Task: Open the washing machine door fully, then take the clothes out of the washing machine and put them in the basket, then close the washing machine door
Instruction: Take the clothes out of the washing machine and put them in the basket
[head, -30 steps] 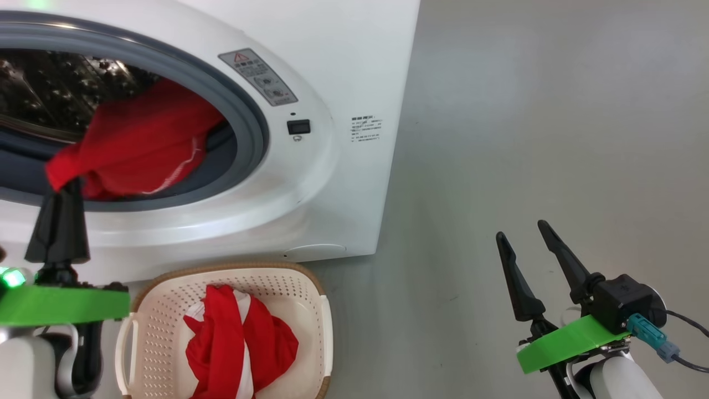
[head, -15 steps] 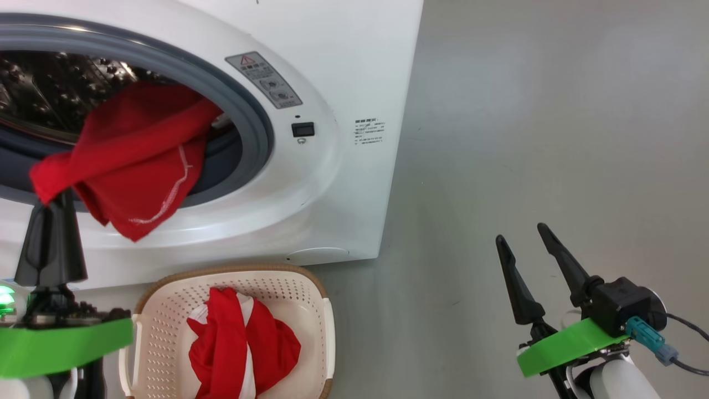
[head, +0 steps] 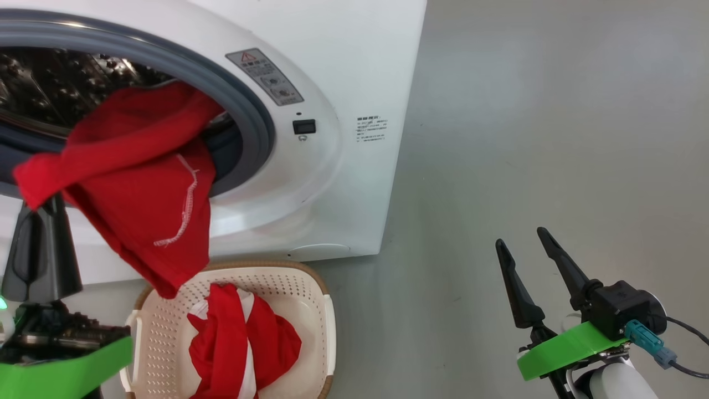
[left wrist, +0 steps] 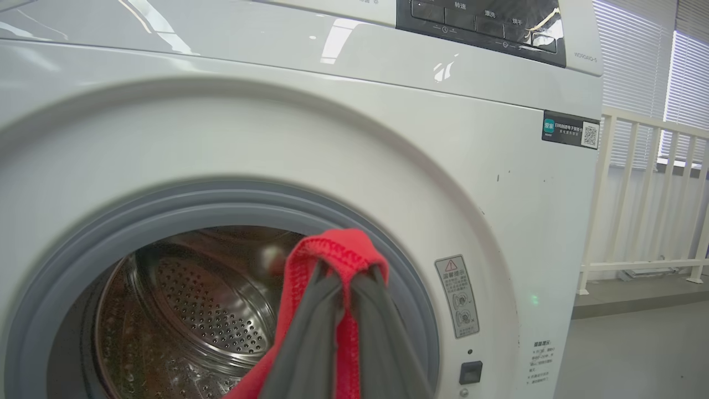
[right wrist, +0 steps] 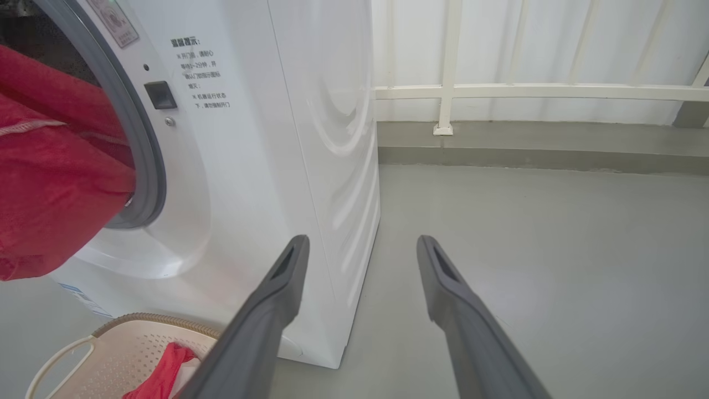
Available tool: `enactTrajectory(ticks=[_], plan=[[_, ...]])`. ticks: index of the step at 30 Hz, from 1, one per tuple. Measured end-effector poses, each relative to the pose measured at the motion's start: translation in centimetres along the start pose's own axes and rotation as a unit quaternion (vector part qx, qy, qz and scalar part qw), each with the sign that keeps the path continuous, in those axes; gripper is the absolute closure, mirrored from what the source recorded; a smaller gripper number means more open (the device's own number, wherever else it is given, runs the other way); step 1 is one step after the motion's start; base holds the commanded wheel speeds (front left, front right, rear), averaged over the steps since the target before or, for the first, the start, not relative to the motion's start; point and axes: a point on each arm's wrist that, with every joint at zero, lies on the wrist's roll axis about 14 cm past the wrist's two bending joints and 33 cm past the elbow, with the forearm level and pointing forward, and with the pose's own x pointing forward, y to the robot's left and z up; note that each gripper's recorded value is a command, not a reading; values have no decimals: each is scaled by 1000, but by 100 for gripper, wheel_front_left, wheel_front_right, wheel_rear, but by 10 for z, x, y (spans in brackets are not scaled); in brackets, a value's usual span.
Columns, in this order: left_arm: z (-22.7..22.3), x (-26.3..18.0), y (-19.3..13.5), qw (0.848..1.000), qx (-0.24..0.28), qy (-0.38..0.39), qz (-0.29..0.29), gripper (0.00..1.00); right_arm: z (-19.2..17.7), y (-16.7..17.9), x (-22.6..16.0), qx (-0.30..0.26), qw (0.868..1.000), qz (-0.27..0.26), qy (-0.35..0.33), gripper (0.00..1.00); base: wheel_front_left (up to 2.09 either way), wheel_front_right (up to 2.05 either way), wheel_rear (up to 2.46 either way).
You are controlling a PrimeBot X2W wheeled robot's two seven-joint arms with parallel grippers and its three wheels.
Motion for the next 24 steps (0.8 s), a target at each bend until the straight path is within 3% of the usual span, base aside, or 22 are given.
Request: enactTrajectory(ticks=[12,24], plan=[[-87,-38,11,990,-31,135,39,100,-11,-4,4,1,1000,-5,15,0,0,0,0],[-198,-83,22,949,-39,307,60,100,-26,-5,20,3,1000,-1,31,0,0,0,0]])
